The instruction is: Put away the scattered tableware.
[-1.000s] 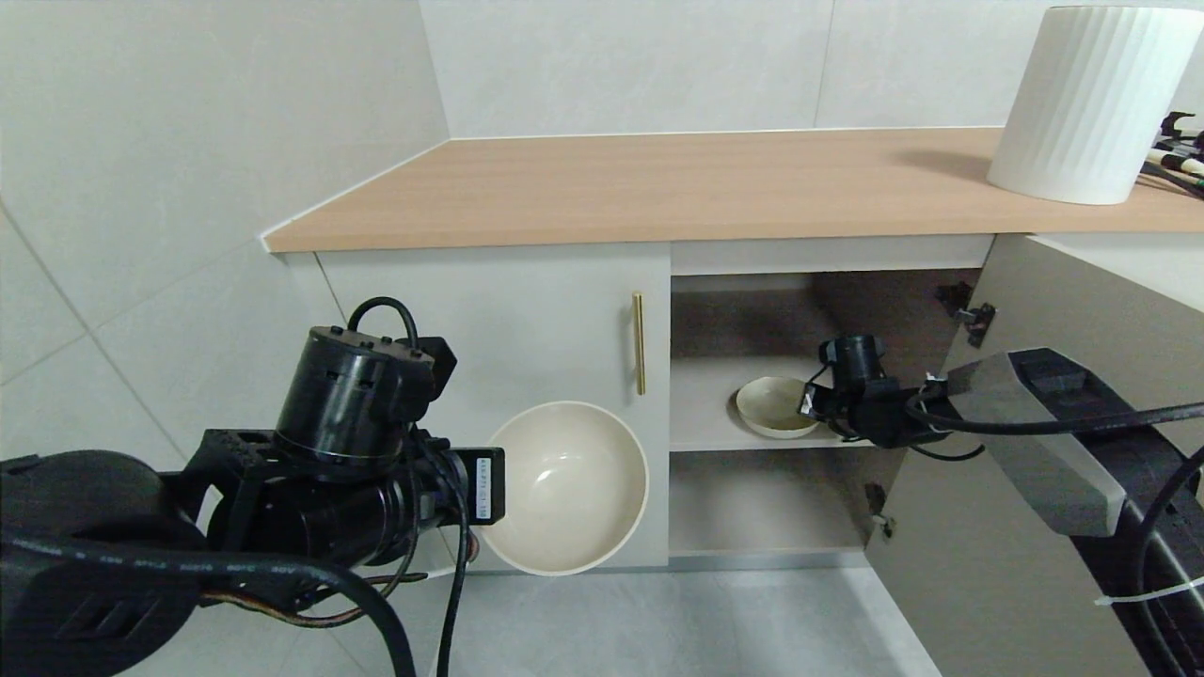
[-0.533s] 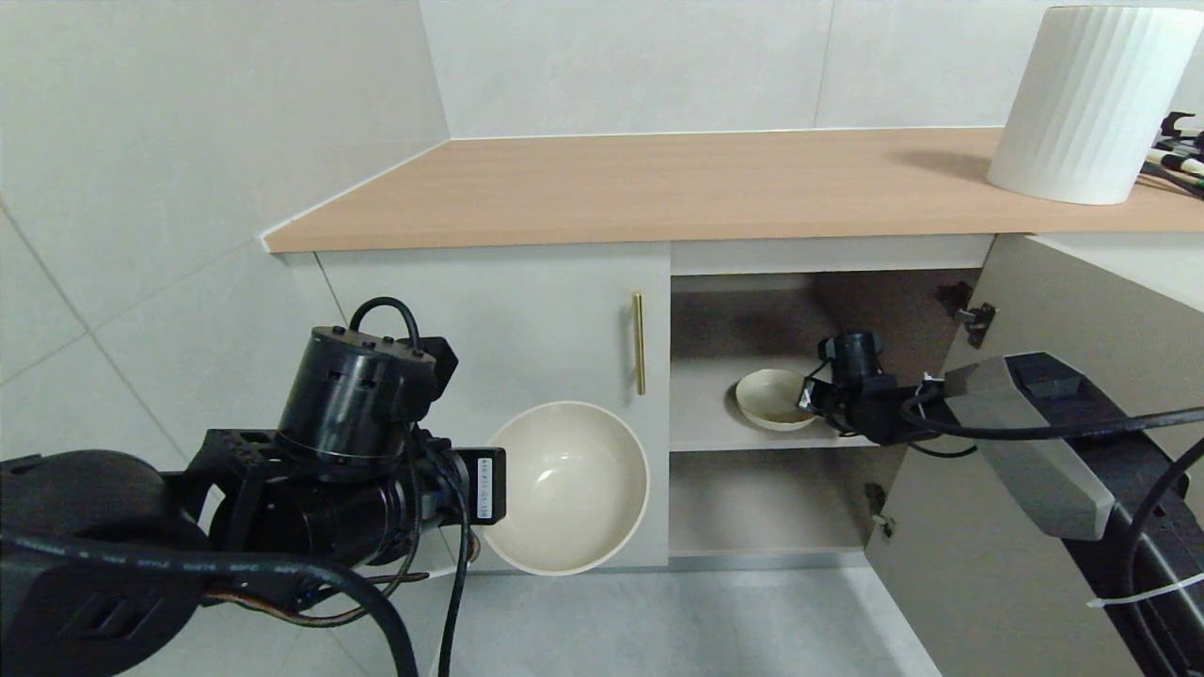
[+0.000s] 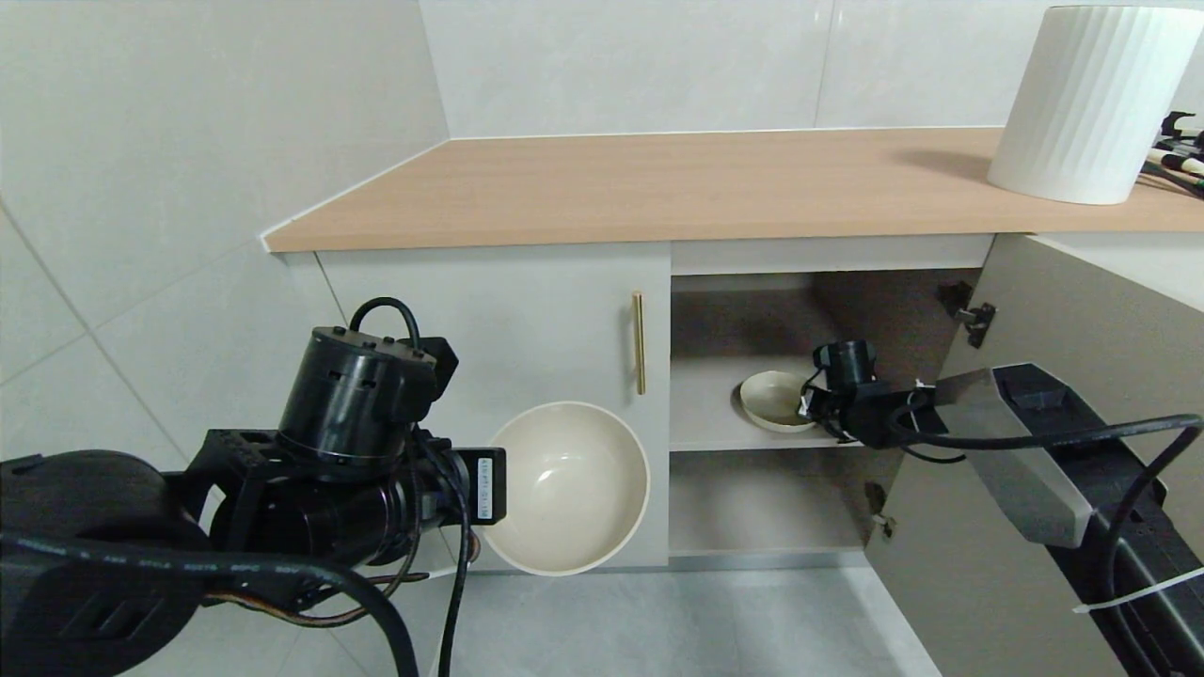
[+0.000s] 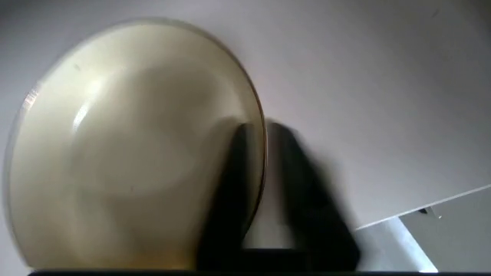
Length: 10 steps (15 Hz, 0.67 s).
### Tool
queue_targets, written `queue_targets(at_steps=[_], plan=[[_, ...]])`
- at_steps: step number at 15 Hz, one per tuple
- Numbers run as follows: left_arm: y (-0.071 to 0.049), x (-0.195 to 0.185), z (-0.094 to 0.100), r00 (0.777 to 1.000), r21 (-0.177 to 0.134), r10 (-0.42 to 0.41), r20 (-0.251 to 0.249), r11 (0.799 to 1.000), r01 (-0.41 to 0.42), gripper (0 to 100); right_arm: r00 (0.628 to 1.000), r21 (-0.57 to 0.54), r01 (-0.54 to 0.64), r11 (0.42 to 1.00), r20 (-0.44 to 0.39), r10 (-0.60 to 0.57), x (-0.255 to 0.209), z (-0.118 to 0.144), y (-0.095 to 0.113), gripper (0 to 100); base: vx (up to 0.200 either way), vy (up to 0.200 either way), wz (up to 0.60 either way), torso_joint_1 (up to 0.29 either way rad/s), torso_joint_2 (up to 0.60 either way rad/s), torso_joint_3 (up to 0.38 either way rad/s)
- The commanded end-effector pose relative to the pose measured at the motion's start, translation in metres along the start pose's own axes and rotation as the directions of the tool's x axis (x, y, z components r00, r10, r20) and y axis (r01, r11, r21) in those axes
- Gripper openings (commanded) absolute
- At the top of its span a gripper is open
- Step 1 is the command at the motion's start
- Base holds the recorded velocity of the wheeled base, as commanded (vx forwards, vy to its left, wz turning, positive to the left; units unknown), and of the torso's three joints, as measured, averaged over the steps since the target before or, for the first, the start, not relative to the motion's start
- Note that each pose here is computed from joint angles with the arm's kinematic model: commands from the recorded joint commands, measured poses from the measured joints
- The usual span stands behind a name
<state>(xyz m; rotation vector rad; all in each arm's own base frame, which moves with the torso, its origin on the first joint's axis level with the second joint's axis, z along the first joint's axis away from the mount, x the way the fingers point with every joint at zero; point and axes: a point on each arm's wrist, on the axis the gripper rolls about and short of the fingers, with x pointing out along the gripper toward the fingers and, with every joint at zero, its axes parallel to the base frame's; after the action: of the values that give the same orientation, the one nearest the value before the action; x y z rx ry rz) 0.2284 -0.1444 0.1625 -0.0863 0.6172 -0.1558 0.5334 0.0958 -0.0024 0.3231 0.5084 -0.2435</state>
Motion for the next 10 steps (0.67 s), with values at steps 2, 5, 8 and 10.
queue_targets(at_steps=[2, 5, 8, 10], plan=[[0.000, 0.001, 0.000, 1.000, 0.000, 0.001, -0.002, 1.000, -0.001, 0, 1.000, 0.023, -0.005, 1.000, 0.007, 0.005, -0.001, 0.002, 0.001, 100, 0.000, 0.000, 0.00, 0.000, 0.00, 0.000], [0.000, 0.001, 0.000, 1.000, 0.000, 0.001, -0.001, 1.000, -0.001, 0, 0.999, 0.074, -0.026, 0.997, 0.043, 0.023, -0.015, 0.022, 0.008, 100, 0.000, 0.000, 0.00, 0.000, 0.00, 0.000], [-0.001, 0.002, -0.001, 1.000, 0.003, 0.001, -0.005, 1.000, -0.001, 0, 0.998, 0.117, -0.045, 0.992, 0.059, 0.038, -0.055, 0.050, 0.015, 100, 0.000, 0.000, 0.00, 0.000, 0.00, 0.000], [-0.002, 0.007, -0.002, 1.000, 0.008, 0.004, -0.018, 1.000, -0.004, 0, 0.998, 0.098, -0.063, 0.993, 0.031, 0.060, -0.087, 0.055, 0.020, 100, 0.000, 0.000, 0.00, 0.000, 0.00, 0.000]])
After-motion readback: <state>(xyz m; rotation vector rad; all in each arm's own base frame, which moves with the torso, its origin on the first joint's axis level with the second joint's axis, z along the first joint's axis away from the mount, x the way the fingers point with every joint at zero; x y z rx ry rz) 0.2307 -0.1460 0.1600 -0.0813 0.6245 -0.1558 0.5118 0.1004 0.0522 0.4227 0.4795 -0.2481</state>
